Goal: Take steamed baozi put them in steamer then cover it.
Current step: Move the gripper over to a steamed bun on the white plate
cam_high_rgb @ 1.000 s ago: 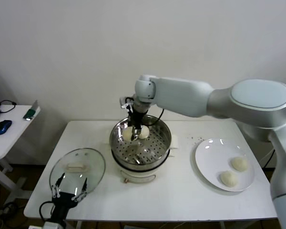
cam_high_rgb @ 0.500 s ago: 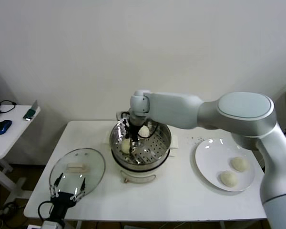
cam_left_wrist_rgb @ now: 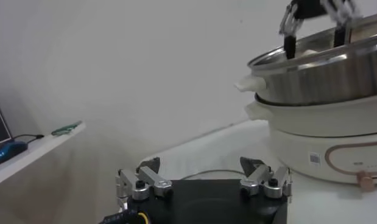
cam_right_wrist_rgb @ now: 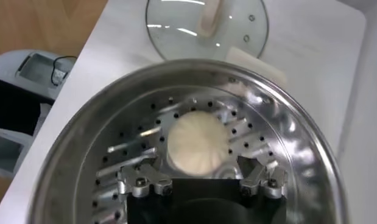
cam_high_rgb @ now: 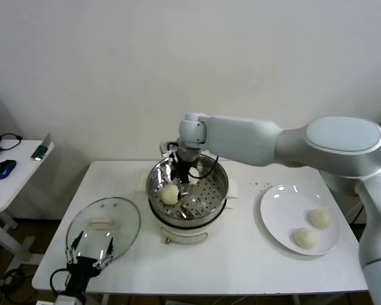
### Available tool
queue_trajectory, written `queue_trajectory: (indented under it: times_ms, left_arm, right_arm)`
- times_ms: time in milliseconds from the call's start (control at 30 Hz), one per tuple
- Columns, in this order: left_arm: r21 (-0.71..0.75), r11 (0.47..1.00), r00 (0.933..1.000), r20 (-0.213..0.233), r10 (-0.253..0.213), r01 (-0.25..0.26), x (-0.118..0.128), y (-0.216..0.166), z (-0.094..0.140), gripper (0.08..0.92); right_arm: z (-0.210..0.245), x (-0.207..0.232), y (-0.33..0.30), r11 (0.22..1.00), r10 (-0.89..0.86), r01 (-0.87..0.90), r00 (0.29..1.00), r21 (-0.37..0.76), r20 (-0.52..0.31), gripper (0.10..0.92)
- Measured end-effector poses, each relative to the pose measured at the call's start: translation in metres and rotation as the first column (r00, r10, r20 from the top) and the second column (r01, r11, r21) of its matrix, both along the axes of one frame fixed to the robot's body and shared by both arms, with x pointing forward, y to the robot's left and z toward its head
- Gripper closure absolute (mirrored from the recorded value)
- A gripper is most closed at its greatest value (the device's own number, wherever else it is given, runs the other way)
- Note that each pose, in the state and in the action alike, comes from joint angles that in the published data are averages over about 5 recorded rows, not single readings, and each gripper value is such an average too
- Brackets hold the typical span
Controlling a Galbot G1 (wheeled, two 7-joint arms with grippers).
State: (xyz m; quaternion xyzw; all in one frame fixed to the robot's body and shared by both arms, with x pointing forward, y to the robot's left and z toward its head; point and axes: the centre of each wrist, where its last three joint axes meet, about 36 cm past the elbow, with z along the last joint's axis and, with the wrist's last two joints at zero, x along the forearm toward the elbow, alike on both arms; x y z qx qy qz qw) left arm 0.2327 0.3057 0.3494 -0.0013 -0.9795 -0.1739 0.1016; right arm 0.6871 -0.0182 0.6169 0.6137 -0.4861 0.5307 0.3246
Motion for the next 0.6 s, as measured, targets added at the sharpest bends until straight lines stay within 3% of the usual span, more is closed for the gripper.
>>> queue_trajectory:
  times_ms: [333,600]
  left_arm:
    - [0.001,1.000,1.0000,0.001,-0.007,0.007,0.002,-0.003,-0.001,0.177]
    - [0.004,1.000,0.9999,0.004,-0.010,0.010,0.006,-0.009,0.001,0.177]
  right_arm:
    - [0.064,-0.003,-0.116,0.998,-0.057,0.057,0.998,-0.010,0.033,0.200]
    - [0.053,-0.031,-0.234,0.991,-0.132,0.132,0.991,-0.036,0.011,0.200]
